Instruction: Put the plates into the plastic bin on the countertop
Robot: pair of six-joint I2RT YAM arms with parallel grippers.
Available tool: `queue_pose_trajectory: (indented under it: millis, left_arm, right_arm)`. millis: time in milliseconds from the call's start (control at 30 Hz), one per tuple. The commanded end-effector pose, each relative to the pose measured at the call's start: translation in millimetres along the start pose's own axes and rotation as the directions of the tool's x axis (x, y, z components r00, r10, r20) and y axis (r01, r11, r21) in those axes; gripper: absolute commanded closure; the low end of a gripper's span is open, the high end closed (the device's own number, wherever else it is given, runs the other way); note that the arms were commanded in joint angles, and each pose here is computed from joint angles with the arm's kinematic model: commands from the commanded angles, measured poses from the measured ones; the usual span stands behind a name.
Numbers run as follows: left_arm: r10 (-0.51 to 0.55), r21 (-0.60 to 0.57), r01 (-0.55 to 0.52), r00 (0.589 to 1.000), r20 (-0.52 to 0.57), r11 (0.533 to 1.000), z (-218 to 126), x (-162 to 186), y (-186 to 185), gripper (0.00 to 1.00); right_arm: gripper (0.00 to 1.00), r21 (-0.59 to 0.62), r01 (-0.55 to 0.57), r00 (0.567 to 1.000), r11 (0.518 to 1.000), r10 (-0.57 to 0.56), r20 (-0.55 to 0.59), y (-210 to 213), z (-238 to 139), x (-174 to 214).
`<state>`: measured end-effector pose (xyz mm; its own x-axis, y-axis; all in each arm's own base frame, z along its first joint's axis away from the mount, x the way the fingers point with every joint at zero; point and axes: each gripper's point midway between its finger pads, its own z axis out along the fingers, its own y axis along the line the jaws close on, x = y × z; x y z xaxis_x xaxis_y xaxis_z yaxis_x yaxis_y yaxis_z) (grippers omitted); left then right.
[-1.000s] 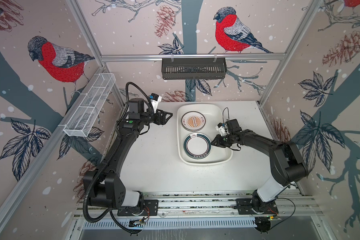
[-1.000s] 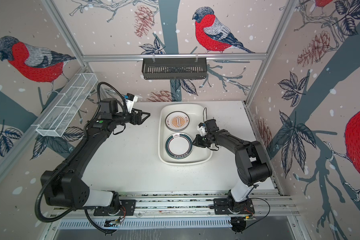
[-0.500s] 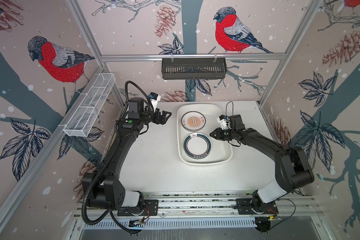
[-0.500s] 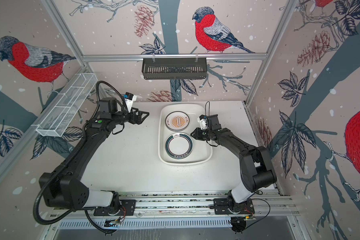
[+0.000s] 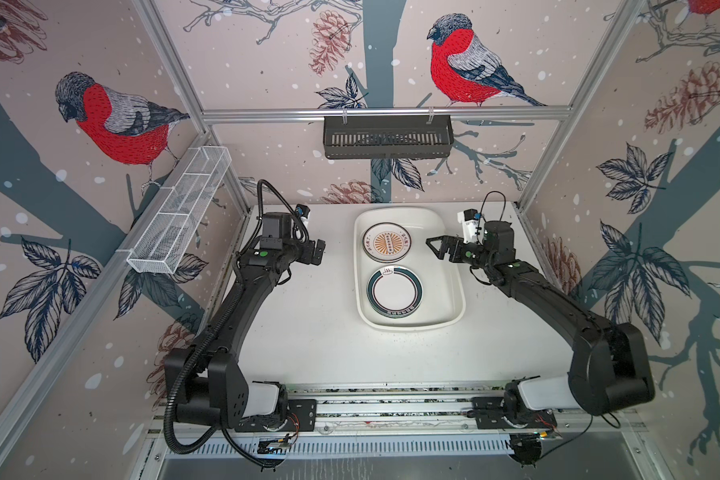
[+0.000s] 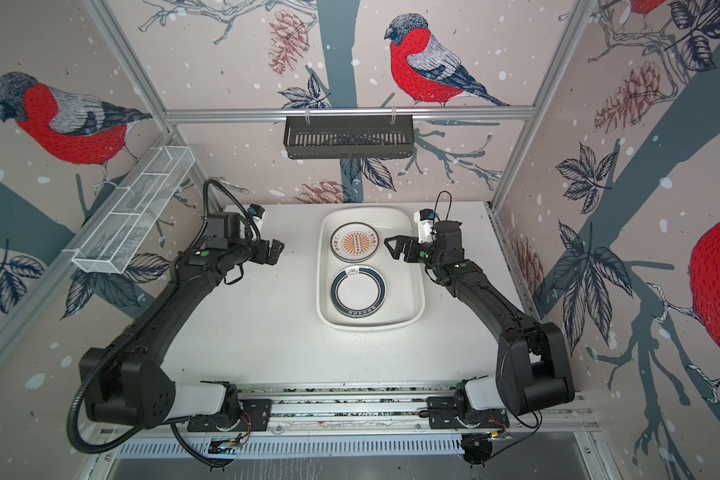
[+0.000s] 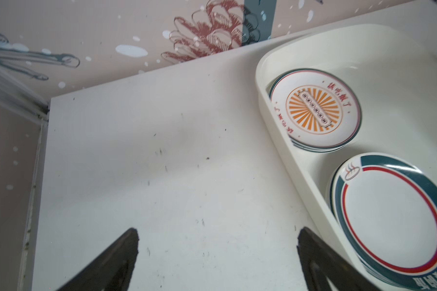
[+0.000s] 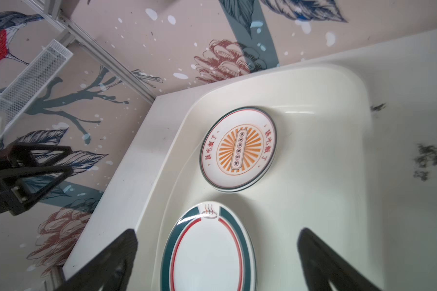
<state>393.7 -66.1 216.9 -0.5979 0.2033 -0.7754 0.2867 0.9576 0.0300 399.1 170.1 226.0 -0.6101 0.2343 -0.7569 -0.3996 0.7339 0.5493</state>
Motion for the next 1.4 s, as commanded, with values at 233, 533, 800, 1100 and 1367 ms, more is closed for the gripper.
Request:
queue_pose_trajectory:
  millis: [233,533,800,1100,1367]
  left_arm:
    - [-0.009,-0.306,0.089,0.968,0.252,0.948,-30,13,47,0.02]
    - [-0.083,-0.264,0.165,0.951,0.297,0.950,-19,39,47,0.02]
    - [-0.133,-0.214,0.240,0.899,0.418,0.947,-9,51,54,0.02]
    - [-0.078,-0.241,0.275,0.792,0.605,0.931,-13,75,62,0.02]
    - [-0.083,-0.221,0.295,0.752,0.654,0.930,-11,97,66,0.02]
  right_arm:
    - [0.00,0.121,0.068,0.952,0.990,-0.101,0.289,-28,-46,-69]
    - [0.01,0.321,0.090,0.807,0.943,-0.258,0.531,-58,-100,-55]
    - [0.01,0.578,0.090,0.777,0.811,-0.420,0.469,-105,-141,-24]
    - [0.01,0.698,-0.061,0.775,0.714,-0.407,0.484,-162,-166,21]
    - [0.01,0.688,0.006,0.747,0.725,-0.461,0.479,-162,-164,42]
